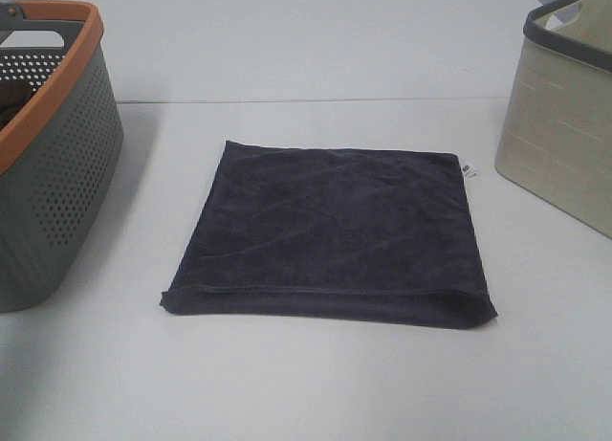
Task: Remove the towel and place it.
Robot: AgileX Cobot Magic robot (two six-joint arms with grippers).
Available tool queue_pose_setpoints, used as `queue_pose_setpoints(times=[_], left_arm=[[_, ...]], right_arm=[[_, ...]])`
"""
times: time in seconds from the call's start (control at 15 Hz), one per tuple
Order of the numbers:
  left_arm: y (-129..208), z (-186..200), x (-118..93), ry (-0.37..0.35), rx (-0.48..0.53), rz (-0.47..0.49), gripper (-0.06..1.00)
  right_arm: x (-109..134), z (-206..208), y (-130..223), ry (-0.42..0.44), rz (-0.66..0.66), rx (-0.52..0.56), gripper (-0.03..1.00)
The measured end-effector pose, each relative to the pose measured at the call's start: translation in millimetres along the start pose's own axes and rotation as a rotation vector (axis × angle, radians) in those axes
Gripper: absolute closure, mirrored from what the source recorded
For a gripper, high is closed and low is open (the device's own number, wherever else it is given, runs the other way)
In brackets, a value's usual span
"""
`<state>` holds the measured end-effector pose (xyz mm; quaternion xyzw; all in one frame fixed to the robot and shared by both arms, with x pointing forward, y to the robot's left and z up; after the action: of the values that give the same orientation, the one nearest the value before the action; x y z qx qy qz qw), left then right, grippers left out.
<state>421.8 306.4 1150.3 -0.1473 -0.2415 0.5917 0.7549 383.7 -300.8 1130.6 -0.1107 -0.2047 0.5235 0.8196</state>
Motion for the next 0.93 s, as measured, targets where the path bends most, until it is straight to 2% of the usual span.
queue_pose_setpoints(times=[0.13, 0.27, 0.33, 0.47, 0.6, 0.73, 0.93], left_arm=[[33.9, 17.4, -5.7, -0.040, -0.088, -0.002, 0.18], [66.5, 30.3, -12.0, -0.080, -0.197, -0.001, 0.18], [83.2, 35.0, -14.8, -0.101, -0.228, -0.001, 0.18], [114.2, 41.8, -22.0, -0.123, -0.299, 0.005, 0.18], [140.4, 45.9, -27.8, -0.148, -0.371, 0.010, 0.18], [168.1, 49.0, -34.5, -0.171, -0.449, 0.018, 0.18], [196.6, 52.2, -41.4, -0.199, -0.550, 0.030, 0.18]], right_arm=[[-13.9, -6.2, 33.6, 0.000, 0.002, 0.010, 0.35], [-29.1, -8.2, 67.6, -0.004, 0.012, -0.025, 0.35], [-35.6, -6.9, 82.6, -0.014, 0.017, -0.061, 0.35], [-46.5, 0.3, 105.8, -0.052, 0.033, -0.198, 0.35], [-57.7, 8.4, 121.1, -0.049, 0.046, -0.331, 0.35], [-67.4, 9.0, 134.1, -0.035, 0.052, -0.409, 0.35], [-70.5, 6.0, 141.0, -0.061, 0.054, -0.479, 0.35]])
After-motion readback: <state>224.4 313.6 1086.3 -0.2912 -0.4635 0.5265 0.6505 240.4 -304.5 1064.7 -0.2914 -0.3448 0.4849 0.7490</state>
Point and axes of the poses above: a point on each arm's last joint axis where the gripper is mounted, z pointing back along that axis away from the gripper, x along the wrist's bending axis when the last joint is at zero, y = z × x, the point moved 1 cm from there along -z, pointing out along that axis toward the gripper, and after that the axes turned 15 degrees about -z, right-handed, at the moved point
